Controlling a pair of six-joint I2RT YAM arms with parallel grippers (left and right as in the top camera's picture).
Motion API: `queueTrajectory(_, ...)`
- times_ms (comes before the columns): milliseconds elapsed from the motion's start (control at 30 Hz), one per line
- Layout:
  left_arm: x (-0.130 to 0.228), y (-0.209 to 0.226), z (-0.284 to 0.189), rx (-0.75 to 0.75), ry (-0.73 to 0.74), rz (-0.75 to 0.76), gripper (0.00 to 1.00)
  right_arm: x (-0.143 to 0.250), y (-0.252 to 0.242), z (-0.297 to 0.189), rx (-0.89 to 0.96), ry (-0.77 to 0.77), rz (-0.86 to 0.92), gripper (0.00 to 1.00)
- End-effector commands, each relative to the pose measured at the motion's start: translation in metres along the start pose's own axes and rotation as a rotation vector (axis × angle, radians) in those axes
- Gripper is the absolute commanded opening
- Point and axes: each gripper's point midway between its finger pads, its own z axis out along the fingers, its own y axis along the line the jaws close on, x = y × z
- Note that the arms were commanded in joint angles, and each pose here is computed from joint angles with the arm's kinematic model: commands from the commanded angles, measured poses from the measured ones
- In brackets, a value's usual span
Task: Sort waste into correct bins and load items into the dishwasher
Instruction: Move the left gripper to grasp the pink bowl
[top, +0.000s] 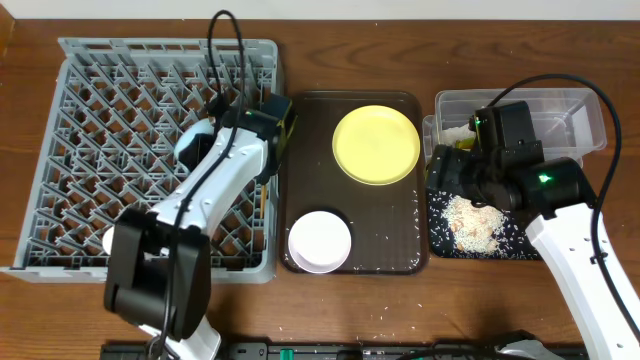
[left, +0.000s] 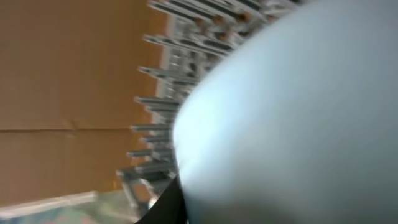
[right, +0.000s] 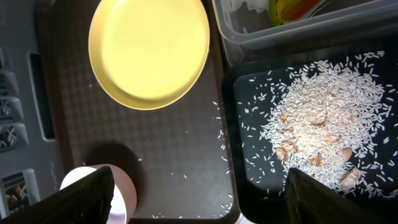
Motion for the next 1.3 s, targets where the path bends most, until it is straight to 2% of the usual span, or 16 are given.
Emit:
queueTrajectory(0, 0.01, -0.032, -0.026, 0.315, 0.079, -0.088, 0.35, -0.003, -0.001, -0.001, 0.004, -0.01, 0.013, 0.86)
queueTrajectory(100, 0.012, -0.042, -0.057, 0.542, 0.096, -0.148, 0.46, -0.003, -0.001, -0.001, 0.004, -0.01, 0.013, 0.87)
queueTrajectory(200, 0.011, -0.043, -0.082, 0.689, 0.088, -0.185, 0.51, -0.003, -0.001, -0.001, 0.004, -0.01, 0.013, 0.87)
queueTrajectory(433, 0.019, -0.053, -0.128, 0.948, 0.109, -0.185, 0.52, -0.003, -0.001, -0.001, 0.004, -0.009, 0.013, 0.87)
queueTrajectory(533, 0.031, -0.075, -0.155, 1.045, 0.12, -0.088, 0.52, -0.003, -0.001, -0.001, 0.003, -0.01, 0.013, 0.87)
queueTrajectory(600, 0.039, -0.086, -0.168, 1.059, 0.095, -0.011, 0.52, -0.003, -0.001, -0.001, 0.004, -0.009, 0.013, 0.87)
queueTrajectory(700, 0.055, -0.111, -0.192, 1.073, 0.008, 0.186, 0.52, -0.003, -0.001, -0.001, 0.004, -0.008, 0.013, 0.87)
queueTrajectory(900, 0.06, -0.132, -0.16, 0.808, -0.049, 0.299, 0.52, -0.001, -0.001, -0.001, 0.005, -0.003, 0.011, 0.87)
queueTrajectory(1033, 0.073, -0.15, -0.12, 0.683, 0.047, 0.367, 0.52, 0.0, 0.0, -0.001, 0.0, 0.002, 0.011, 0.87)
queueTrajectory(1100, 0.084, -0.16, -0.11, 0.679, 0.109, 0.397, 0.52, 0.0, 0.0, -0.001, 0.0, 0.002, 0.011, 0.87)
queueTrajectory(1200, 0.118, -0.184, -0.109, 0.766, 0.266, 0.453, 0.51, 0.0, 0.0, -0.001, 0.0, 0.001, 0.012, 0.88)
queueTrajectory(1267, 0.134, -0.196, -0.114, 0.819, 0.346, 0.477, 0.46, -0.001, 0.001, -0.001, -0.002, -0.002, 0.011, 0.88)
